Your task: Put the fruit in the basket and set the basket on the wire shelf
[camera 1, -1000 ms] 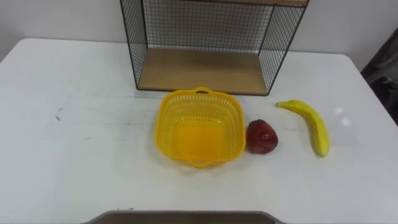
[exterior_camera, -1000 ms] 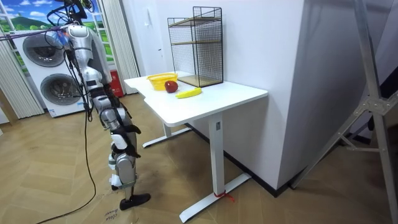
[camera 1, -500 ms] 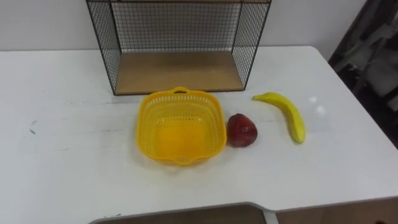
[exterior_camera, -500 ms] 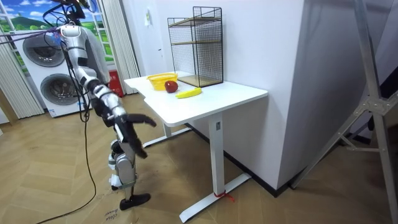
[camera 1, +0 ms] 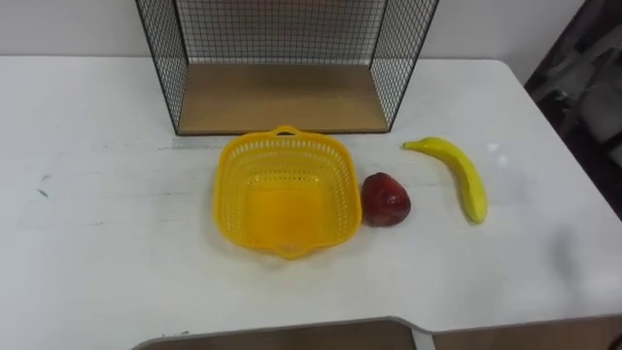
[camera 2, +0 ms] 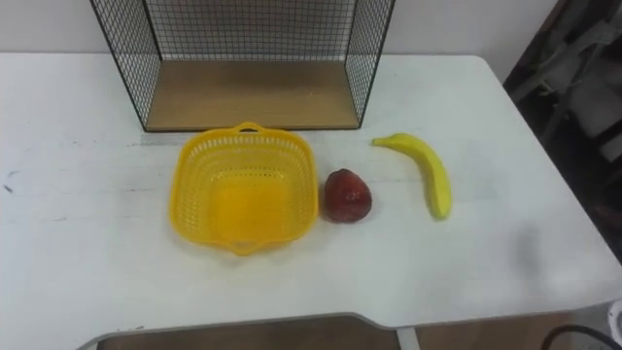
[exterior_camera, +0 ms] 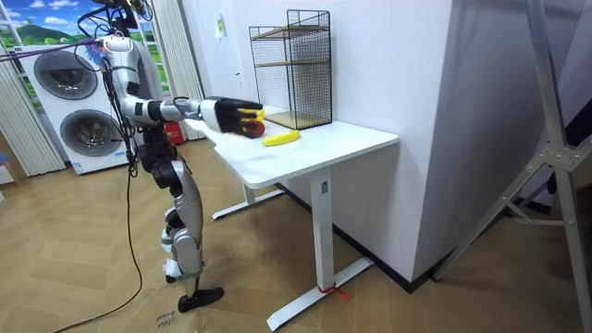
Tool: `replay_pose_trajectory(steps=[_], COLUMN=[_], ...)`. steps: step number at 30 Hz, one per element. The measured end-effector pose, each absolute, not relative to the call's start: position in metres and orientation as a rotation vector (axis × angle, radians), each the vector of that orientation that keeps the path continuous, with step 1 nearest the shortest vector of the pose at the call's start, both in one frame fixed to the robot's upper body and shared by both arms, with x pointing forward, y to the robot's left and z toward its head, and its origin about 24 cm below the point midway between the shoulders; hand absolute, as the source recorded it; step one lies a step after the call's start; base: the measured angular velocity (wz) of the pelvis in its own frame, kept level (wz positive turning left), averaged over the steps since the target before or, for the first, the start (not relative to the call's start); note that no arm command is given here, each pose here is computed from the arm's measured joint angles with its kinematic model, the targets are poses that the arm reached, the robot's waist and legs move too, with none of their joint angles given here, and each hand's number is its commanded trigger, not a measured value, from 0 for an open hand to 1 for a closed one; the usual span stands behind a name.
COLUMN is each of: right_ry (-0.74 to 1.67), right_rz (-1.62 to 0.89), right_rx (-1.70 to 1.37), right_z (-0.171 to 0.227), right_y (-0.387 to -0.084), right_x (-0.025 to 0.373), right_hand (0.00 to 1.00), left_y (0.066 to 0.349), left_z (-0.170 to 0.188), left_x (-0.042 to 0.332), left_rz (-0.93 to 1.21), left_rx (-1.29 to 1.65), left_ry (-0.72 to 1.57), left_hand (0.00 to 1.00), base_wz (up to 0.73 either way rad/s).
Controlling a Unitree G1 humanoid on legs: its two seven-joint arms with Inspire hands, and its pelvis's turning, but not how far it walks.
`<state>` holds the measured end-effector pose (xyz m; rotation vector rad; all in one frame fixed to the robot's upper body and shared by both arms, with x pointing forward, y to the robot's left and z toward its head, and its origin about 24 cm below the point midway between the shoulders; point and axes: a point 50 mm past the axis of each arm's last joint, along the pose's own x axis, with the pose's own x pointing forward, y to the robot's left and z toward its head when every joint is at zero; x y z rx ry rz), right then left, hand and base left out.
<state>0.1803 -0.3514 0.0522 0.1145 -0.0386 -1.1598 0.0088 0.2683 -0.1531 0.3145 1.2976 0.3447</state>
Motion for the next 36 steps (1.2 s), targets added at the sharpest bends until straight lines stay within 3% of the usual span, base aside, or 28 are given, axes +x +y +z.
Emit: replay_pose_trajectory(steps=[14, 36], right_ry=[-0.043, 0.007], right_rz=[-0.616, -0.196], right_rx=[-0.151, -0.289], right_z=[0.061, 0.054], right_y=[-0.303, -0.267], right_x=[0.219, 0.235], right_hand=[0.00, 0.00], left_y=[0.257, 0.257], left_z=[-0.156, -0.156], left_x=[0.010, 0.014], left_rz=[0.250, 0.230], left_rx=[0.352, 0.358], left_ry=[1.310, 1.279], left_hand=[0.00, 0.00], base_wz=[0.01, 0.01])
